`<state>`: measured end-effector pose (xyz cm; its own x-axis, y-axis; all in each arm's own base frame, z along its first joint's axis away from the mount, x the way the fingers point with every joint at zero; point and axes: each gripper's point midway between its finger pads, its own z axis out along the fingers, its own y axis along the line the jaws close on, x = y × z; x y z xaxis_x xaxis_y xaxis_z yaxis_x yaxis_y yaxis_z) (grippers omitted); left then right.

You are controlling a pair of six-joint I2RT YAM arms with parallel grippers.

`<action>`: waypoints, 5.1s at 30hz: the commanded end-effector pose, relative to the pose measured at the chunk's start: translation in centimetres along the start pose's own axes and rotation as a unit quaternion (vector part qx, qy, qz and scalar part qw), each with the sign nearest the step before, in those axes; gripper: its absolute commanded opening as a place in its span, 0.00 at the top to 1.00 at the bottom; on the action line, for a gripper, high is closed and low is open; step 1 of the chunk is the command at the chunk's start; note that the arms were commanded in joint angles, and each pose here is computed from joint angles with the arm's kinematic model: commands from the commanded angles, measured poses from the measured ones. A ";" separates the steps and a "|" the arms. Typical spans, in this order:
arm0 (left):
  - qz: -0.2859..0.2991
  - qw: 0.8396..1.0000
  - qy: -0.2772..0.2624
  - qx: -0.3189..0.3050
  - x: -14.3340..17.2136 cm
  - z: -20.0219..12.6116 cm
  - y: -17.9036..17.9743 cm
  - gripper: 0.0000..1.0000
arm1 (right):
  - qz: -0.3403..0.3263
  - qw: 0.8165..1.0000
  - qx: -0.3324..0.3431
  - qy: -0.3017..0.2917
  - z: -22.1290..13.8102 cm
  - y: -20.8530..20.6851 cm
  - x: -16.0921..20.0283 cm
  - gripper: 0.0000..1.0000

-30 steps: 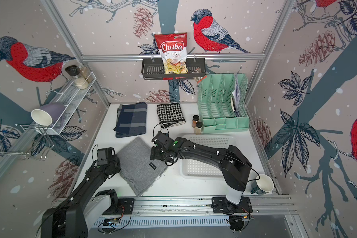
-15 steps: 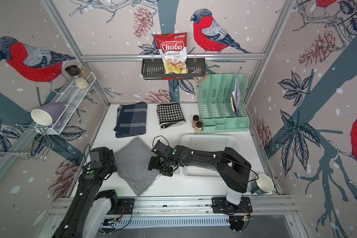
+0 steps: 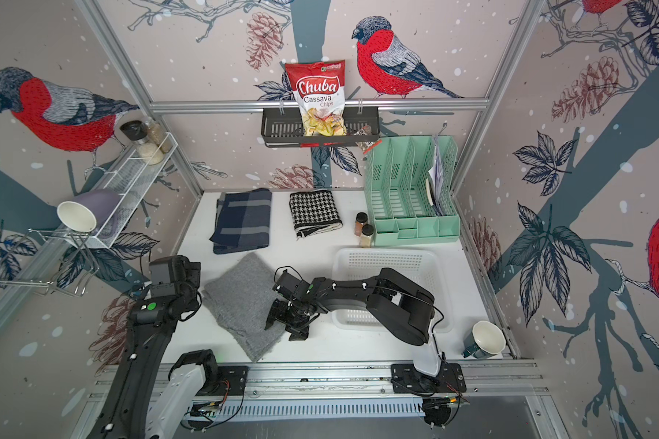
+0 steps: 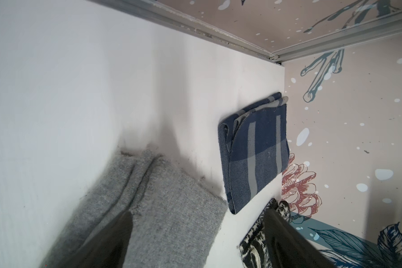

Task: Put the folded scarf in the basket
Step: Adjust the scarf at the center of the board, then pick up the scarf at the center of the board, then place the scarf in the basket.

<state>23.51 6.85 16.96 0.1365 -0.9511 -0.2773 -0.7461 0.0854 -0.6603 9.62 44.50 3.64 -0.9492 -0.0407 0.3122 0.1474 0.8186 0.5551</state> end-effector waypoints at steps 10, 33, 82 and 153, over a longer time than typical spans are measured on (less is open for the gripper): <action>0.173 0.984 0.037 0.001 1.3 2.4 -1.9 0.11 | -0.026 0.989 0.031 -0.142 -4.4 -0.6 -11.5 0.31; 0.302 0.938 0.166 -0.028 6.8 8.5 1.7 0.13 | -0.103 0.967 0.114 -0.204 -10.5 -0.8 -20.2 0.14; 0.291 0.914 0.272 0.078 13.4 6.8 -0.7 1.00 | -0.151 0.951 0.101 -0.252 -12.0 3.7 -18.1 1.00; 0.477 0.773 0.404 0.112 48.7 -8.2 -1.8 1.00 | 0.168 0.880 0.221 -0.386 -33.1 -29.6 -10.7 1.00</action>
<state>25.94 -42.82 11.48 -0.9293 -0.3017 -0.2131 -0.1191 0.7909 -0.6003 23.93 1.41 9.92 -0.8159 0.4913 -0.3047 0.4876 0.8680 0.0937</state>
